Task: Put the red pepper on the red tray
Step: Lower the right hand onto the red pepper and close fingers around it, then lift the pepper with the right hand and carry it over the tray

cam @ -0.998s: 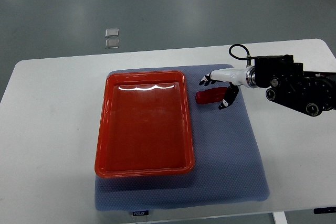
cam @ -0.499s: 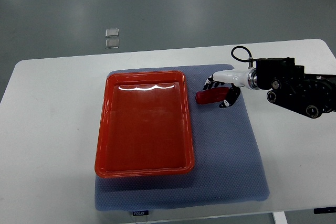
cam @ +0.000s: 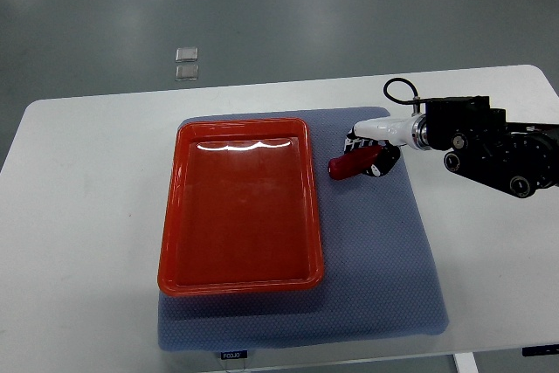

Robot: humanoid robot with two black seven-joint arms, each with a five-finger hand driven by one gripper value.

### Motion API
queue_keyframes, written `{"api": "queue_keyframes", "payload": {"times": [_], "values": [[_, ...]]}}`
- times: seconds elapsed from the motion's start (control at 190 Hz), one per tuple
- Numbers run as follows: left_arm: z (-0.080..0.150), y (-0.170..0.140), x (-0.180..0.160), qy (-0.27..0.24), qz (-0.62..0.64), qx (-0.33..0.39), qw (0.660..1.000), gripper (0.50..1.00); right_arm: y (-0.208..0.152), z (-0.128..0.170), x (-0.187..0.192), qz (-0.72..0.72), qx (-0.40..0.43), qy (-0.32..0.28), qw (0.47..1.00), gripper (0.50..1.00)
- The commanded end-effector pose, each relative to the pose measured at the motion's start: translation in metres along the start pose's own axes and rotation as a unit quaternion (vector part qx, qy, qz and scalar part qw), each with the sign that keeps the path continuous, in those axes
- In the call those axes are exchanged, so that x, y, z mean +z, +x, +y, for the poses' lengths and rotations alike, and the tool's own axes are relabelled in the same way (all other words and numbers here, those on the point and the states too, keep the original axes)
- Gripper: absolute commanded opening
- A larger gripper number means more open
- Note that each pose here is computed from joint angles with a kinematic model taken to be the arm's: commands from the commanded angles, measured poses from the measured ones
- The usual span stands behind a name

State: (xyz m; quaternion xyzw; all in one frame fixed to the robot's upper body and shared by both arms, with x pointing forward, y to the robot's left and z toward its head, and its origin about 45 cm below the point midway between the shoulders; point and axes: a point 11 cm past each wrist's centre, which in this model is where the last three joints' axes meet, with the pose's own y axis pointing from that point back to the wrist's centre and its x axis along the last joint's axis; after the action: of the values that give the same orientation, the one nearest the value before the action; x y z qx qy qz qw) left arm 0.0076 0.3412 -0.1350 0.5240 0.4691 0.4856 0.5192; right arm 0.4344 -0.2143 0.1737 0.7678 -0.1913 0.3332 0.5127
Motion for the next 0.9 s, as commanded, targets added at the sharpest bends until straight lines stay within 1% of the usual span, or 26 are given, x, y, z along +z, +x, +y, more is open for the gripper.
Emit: {"api": "queue_keyframes", "payload": {"times": [0.0, 0.047, 0.152, 0.404, 0.572, 0.719, 0.893], "values": [[0.000, 0.000, 0.000, 0.000, 0.000, 0.000, 1.000, 1.000, 0.000, 0.000, -0.001, 0.001, 0.000, 0.001, 1.000, 0.613], [0.000, 0.000, 0.000, 0.000, 0.000, 0.000, 1.000, 1.000, 0.001, 0.000, -0.001, 0.001, 0.000, 0.001, 1.000, 0.578], [0.000, 0.000, 0.000, 0.000, 0.000, 0.000, 1.000, 1.000, 0.005, 0.001, -0.001, 0.003, 0.003, 0.001, 1.000, 0.560], [0.000, 0.000, 0.000, 0.000, 0.000, 0.000, 1.000, 1.000, 0.019, 0.005, -0.002, 0.004, 0.017, 0.002, 1.000, 0.560], [0.000, 0.000, 0.000, 0.000, 0.000, 0.000, 1.000, 1.000, 0.052, 0.012, -0.012, 0.020, 0.049, 0.008, 0.999, 0.560], [0.000, 0.000, 0.000, 0.000, -0.001, 0.000, 1.000, 1.000, 0.075, 0.015, -0.029, 0.021, 0.072, 0.025, 0.997, 0.560], [0.000, 0.000, 0.000, 0.000, 0.000, 0.000, 1.000, 1.000, 0.080, 0.009, -0.060, 0.015, 0.078, 0.073, 0.994, 0.564]]}}
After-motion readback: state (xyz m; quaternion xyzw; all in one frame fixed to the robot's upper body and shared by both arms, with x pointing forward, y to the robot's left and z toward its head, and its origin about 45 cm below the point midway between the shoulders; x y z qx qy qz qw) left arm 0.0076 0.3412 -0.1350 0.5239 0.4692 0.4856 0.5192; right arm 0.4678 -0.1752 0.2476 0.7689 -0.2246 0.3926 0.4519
